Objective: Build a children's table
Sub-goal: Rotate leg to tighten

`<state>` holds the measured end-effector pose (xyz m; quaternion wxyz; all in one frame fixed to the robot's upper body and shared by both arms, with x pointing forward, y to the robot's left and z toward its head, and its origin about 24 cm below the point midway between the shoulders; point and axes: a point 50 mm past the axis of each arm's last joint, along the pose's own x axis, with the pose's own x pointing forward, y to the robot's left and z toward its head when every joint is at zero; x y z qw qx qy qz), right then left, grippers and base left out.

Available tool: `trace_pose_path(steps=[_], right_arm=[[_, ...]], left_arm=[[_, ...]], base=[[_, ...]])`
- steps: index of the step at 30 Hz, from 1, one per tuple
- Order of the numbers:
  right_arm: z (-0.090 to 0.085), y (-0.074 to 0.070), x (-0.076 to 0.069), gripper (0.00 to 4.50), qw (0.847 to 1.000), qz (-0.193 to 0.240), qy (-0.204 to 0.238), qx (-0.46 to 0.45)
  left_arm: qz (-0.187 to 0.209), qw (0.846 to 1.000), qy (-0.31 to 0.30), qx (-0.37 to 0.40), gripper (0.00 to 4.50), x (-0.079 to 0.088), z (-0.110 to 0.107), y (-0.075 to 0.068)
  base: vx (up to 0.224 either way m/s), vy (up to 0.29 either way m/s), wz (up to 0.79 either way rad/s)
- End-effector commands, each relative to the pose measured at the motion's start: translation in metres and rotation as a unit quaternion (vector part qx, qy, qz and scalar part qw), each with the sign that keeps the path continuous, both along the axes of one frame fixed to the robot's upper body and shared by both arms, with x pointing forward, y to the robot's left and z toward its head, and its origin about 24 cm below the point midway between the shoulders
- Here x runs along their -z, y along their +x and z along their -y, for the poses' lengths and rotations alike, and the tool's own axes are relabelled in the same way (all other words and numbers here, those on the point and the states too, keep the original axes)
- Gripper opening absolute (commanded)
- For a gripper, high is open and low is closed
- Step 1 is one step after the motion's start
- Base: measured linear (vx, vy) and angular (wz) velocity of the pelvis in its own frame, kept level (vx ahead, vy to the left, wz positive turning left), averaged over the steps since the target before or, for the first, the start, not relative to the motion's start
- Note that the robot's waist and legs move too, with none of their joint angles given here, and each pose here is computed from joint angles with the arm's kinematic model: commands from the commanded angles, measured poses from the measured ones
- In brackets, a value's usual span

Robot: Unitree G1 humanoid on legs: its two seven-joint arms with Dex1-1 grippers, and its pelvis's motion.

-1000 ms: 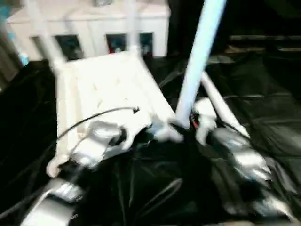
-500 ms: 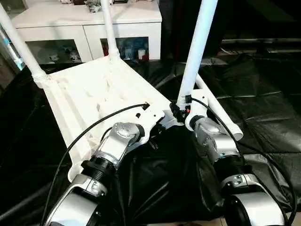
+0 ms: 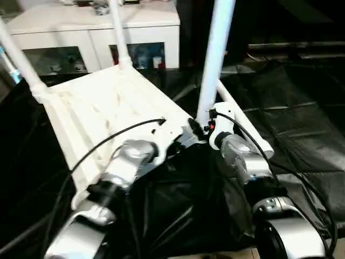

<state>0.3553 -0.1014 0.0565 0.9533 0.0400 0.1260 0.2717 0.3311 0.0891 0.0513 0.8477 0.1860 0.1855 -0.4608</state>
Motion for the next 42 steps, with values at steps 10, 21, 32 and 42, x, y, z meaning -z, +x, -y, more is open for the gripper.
trace_pose_path(steps=[10,21,32,42], right_arm=[[0.021,-0.036,-0.02,4.3,0.979,0.034,-0.034,-0.197],[0.042,-0.06,-0.024,4.3,0.965,0.015,-0.046,-0.258],[0.047,-0.06,-0.017,3.46,0.967,-0.001,-0.068,-0.245],[0.046,-0.062,-0.005,2.62,0.972,-0.03,-0.055,-0.225]], left_arm=[[0.014,0.985,-0.05,0.165,0.0,-0.015,-0.003,-0.022],[-0.007,0.977,-0.069,0.201,0.0,-0.019,-0.013,-0.028],[-0.01,0.977,-0.065,0.202,0.0,-0.019,-0.017,-0.028],[-0.002,0.981,-0.067,0.184,0.0,-0.019,-0.017,-0.024]], base=[[0.0,0.0,0.0],[0.0,0.0,0.0],[0.0,0.0,0.0],[0.0,0.0,0.0]])
